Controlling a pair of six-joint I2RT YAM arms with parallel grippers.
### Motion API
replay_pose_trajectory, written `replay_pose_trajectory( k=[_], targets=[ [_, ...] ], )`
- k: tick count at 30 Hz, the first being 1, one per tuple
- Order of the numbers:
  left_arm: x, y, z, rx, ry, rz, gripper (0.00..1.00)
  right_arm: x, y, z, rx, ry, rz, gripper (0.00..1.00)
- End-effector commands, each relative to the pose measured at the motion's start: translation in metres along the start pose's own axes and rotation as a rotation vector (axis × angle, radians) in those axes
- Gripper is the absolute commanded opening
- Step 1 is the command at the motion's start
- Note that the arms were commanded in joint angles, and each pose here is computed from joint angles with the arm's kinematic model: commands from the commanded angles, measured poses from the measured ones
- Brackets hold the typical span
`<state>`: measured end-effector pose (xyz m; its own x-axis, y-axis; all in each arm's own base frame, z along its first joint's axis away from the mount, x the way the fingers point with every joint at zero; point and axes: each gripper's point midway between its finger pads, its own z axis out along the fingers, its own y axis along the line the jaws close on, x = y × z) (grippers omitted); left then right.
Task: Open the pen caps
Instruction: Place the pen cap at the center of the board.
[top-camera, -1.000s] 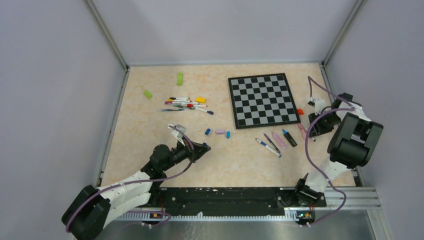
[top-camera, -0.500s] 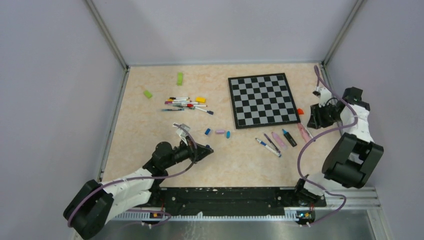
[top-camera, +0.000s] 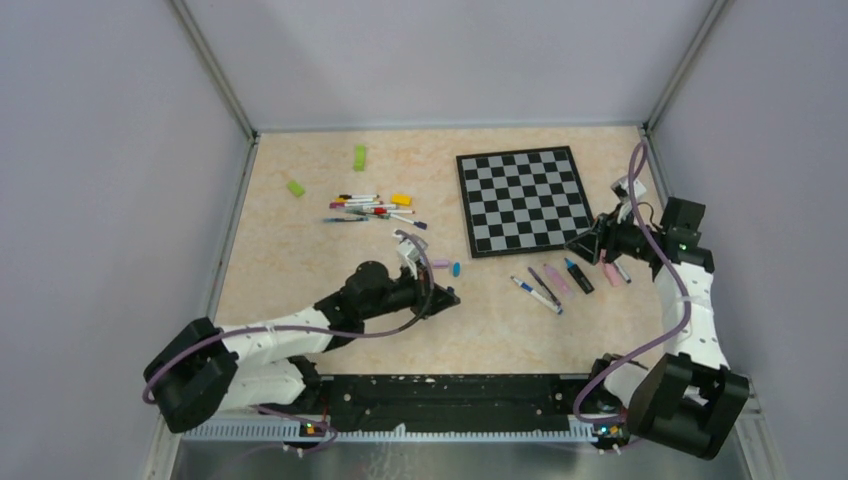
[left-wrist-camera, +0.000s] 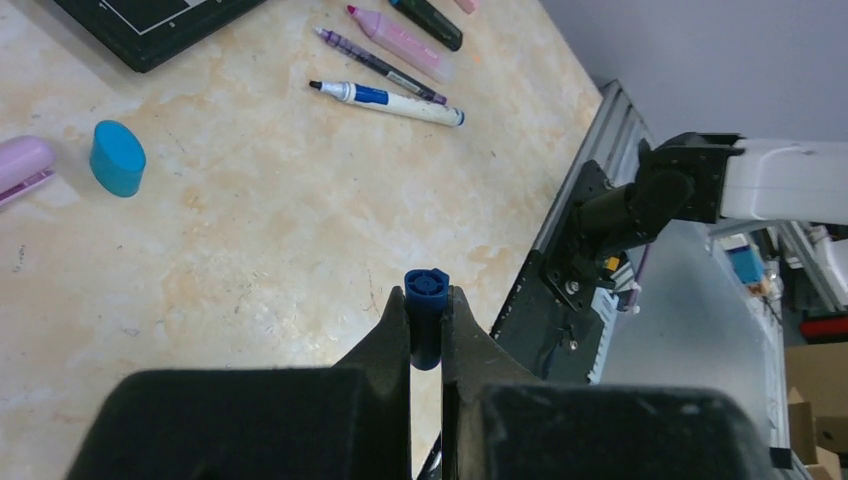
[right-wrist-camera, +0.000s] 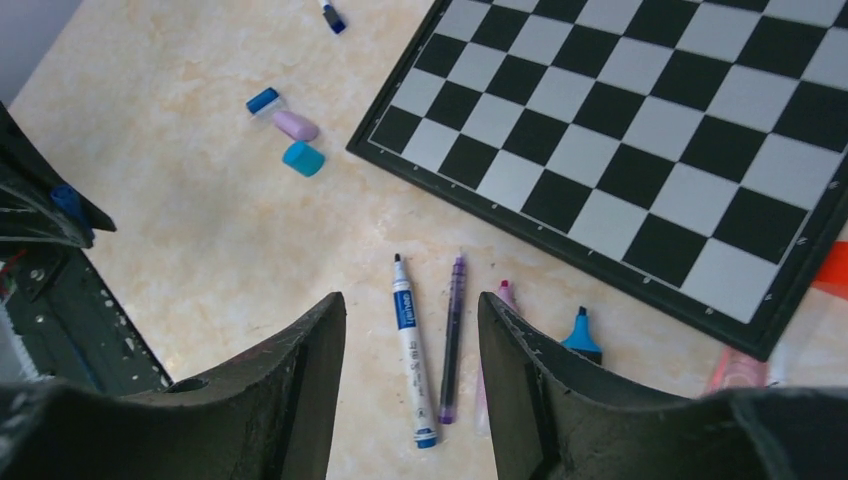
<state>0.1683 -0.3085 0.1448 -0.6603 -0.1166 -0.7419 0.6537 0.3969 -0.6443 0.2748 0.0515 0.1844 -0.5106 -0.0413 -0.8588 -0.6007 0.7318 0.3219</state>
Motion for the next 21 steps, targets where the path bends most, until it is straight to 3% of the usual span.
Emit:
replay_pose_trajectory(
  k=[1,16,21],
  targets=[
    [-0.001,0.019,0.024,-0.218,0.039,0.037,0.0,-0.02,0.015,0.001,-0.058,-0.133,-0.05,0.52],
    [0.019,0.093,0.099,-0.751,0.293,-0.015,0.01,-0.018,0.014,-0.003,-0.004,-0.147,-0.095,0.54],
    [0.022,0.112,0.105,-0.863,0.342,0.008,0.1,-0.02,0.017,-0.005,-0.006,-0.153,-0.108,0.54]
  ],
)
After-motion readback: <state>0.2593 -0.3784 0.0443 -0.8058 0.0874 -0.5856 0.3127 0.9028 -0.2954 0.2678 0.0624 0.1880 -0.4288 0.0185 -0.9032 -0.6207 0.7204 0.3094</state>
